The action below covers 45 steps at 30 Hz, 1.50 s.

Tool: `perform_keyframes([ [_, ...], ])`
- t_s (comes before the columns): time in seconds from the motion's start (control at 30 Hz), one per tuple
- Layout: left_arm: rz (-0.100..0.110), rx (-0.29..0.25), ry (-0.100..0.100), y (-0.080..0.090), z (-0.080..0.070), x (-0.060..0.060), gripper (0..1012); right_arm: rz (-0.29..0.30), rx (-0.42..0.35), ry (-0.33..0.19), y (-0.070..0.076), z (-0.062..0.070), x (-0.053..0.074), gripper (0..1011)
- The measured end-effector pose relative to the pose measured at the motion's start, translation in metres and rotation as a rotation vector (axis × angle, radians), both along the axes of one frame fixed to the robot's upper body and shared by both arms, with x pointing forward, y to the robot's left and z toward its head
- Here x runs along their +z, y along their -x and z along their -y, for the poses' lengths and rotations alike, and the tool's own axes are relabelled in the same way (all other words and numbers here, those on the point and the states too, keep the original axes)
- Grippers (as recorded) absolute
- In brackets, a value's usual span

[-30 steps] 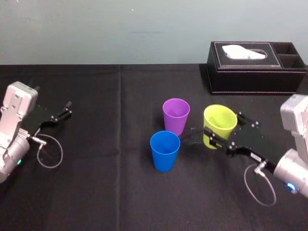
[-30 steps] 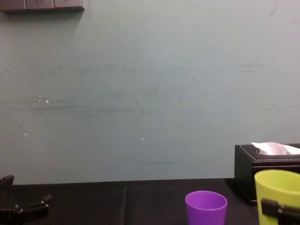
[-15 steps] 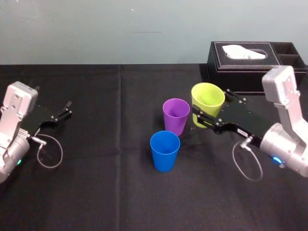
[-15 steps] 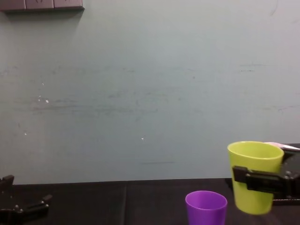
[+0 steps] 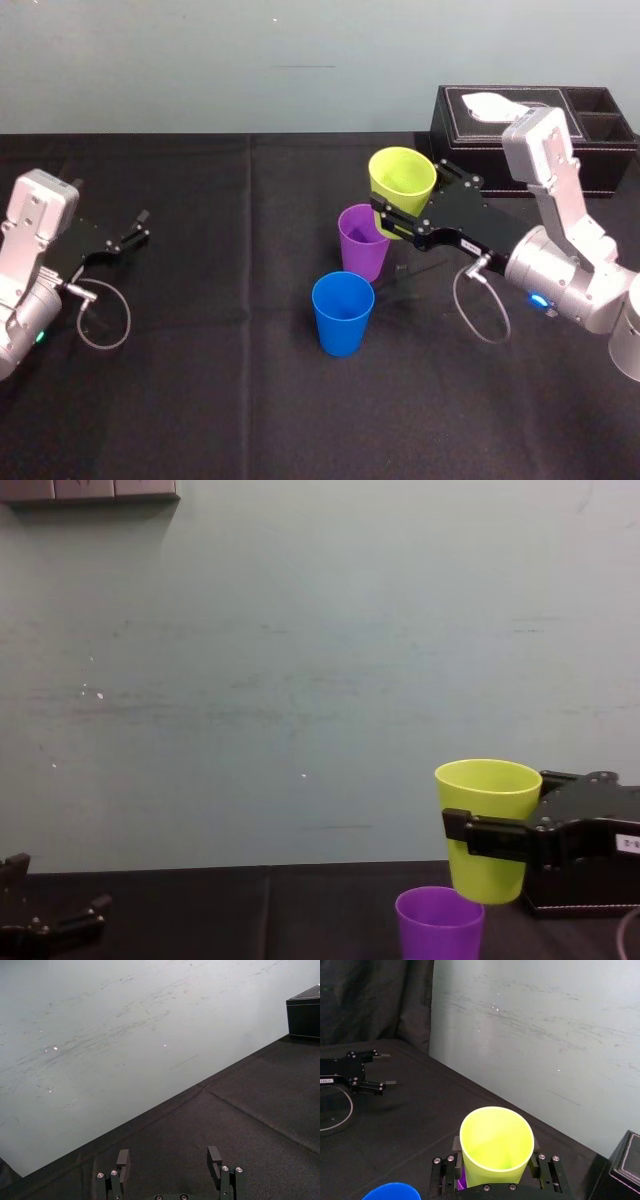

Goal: Stack the three plastic cups sequentially using one hand.

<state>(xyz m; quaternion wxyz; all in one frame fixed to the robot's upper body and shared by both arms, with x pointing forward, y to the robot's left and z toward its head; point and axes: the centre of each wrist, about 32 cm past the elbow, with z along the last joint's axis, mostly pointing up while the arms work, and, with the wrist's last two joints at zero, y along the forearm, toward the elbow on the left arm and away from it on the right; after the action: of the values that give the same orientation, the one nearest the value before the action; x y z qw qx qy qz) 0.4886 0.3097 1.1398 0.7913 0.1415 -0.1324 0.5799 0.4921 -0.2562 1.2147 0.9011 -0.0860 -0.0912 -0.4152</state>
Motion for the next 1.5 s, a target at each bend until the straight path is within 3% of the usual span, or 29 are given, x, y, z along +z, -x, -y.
perform_keyframes([
  [0.5, 0.0, 0.0, 0.0, 0.0, 0.0, 0.0, 1011, -0.015, 0.033, 0.023, -0.022, -0.019, -0.007, 742],
  [1.5, 0.0, 0.0, 0.0, 0.0, 0.0, 0.0, 1011, -0.068, 0.031, 0.019, -0.033, -0.019, -0.022, 742],
])
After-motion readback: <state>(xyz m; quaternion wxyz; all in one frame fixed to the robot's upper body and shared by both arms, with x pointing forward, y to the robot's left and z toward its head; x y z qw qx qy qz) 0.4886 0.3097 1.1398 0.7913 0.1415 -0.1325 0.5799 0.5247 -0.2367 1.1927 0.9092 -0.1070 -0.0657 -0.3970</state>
